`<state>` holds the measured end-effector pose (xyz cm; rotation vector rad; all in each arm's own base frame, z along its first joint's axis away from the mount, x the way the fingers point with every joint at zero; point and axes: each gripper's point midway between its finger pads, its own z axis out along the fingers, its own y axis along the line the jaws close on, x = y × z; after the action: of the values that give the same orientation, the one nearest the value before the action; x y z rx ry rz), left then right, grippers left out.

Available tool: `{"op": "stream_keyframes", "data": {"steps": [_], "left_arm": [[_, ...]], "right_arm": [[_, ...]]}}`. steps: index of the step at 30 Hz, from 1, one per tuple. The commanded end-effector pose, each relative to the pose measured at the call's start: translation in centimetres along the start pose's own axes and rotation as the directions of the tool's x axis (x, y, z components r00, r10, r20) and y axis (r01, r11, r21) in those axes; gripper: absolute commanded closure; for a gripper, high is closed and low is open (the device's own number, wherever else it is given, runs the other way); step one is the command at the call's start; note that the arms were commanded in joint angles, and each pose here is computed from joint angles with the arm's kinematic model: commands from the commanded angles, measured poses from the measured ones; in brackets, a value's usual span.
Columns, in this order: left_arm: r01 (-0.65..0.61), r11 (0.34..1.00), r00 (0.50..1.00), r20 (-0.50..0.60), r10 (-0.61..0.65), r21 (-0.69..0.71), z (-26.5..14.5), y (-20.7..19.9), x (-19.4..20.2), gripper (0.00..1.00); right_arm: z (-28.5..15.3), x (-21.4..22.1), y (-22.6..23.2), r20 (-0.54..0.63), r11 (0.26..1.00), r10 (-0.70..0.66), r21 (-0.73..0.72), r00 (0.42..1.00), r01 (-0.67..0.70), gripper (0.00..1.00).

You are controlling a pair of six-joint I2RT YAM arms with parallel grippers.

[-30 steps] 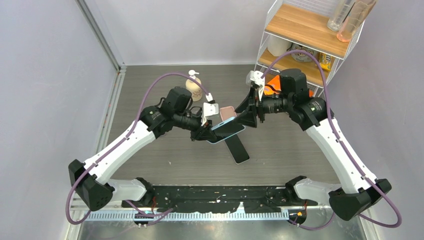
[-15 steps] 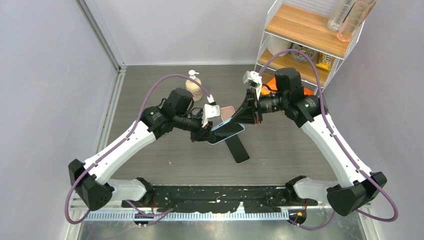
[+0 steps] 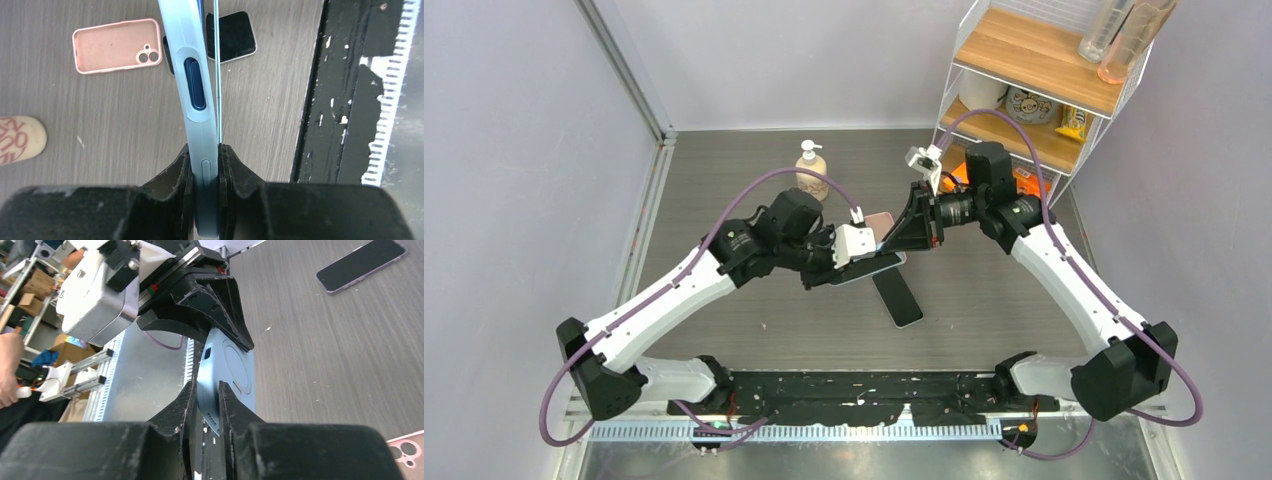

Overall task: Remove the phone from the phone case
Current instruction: Remove the phone case from the phone.

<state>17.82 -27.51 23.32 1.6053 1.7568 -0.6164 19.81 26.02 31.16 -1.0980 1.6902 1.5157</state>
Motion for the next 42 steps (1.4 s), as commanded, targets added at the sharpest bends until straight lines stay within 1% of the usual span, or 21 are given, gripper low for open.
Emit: {"op": "stream_keyframes", "data": {"steps": [1,13,25,26,27,28,29,30,31,32,33,34,35,36,38,42], "left_arm": [[-0.223,0.973,0.964,0.131,0.230,-0.065,-1.8,-0.3,-5.7,1.00],[-0.312,0.940,0.947,0.042,0.320,-0.137,-1.7,-0.2,-5.9,1.00],[-0.331,0.931,0.942,0.014,0.337,-0.153,-1.7,-0.2,-5.3,1.00],[-0.332,0.931,0.941,0.012,0.338,-0.152,-1.7,-0.2,-5.1,1.00],[-0.333,0.931,0.941,0.009,0.338,-0.150,-1.7,-0.2,-4.9,1.00],[-0.335,0.930,0.940,0.010,0.340,-0.150,-1.8,-0.3,-4.8,1.00],[-0.336,0.930,0.940,0.010,0.341,-0.147,-1.7,-0.4,-4.7,1.00],[-0.335,0.931,0.940,0.005,0.340,-0.146,-1.7,-0.4,-4.4,1.00],[-0.336,0.931,0.940,0.005,0.341,-0.145,-1.7,-0.5,-4.3,1.00],[-0.333,0.931,0.941,0.002,0.337,-0.148,-1.8,-0.4,-4.1,1.00],[-0.333,0.931,0.942,0.000,0.337,-0.150,-1.8,-0.4,-4.0,1.00],[-0.331,0.931,0.942,0.000,0.335,-0.152,-1.8,-0.4,-3.9,1.00],[-0.328,0.932,0.943,0.001,0.332,-0.153,-1.9,-0.3,-3.8,1.00],[-0.321,0.934,0.946,0.003,0.325,-0.153,-1.9,-0.3,-3.6,1.00],[-0.300,0.941,0.952,0.013,0.306,-0.157,-2.1,0.1,-3.3,1.00],[-0.245,0.957,0.966,0.049,0.255,-0.153,-2.8,0.7,-3.1,1.00]], "right_arm": [[0.5,-1.5,-2.2,0.057,0.997,0.062,0.051,0.996,-0.065,0.95],[0.9,-0.3,-4.2,0.059,0.983,0.158,0.082,0.986,-0.163,0.95],[0.5,0.2,-5.6,0.060,0.973,0.188,0.125,0.980,-0.194,0.95],[0.2,-0.3,-5.8,0.065,0.974,0.162,0.146,0.985,-0.170,0.92],[0.0,-0.1,-5.8,0.058,0.970,0.173,0.160,0.983,-0.181,0.89],[-0.3,-0.6,-6.1,0.062,0.971,0.136,0.190,0.989,-0.145,0.82],[-0.5,-0.4,-6.1,0.057,0.967,0.143,0.206,0.988,-0.152,0.77],[-0.9,-0.9,-6.2,0.058,0.965,0.109,0.233,0.992,-0.120,0.67],[-1.1,-0.8,-6.3,0.054,0.959,0.109,0.258,0.993,-0.119,0.62],[-1.4,-1.2,-6.1,0.054,0.958,0.076,0.273,0.996,-0.088,0.49],[-1.7,-1.1,-6.4,0.045,0.950,0.066,0.304,0.997,-0.077,0.43],[-2.0,-1.7,-6.0,0.047,0.946,0.034,0.320,0.998,-0.048,0.34],[-2.4,-1.6,-6.2,0.036,0.936,0.022,0.350,0.999,-0.033,0.31],[-2.7,-2.2,-5.6,0.041,0.931,-0.005,0.365,0.999,-0.011,0.26],[-3.5,-2.8,-5.2,0.027,0.911,-0.067,0.409,0.997,0.050,0.20],[-5.3,-3.7,-4.1,0.006,0.856,-0.170,0.497,0.985,0.144,0.15]]}}
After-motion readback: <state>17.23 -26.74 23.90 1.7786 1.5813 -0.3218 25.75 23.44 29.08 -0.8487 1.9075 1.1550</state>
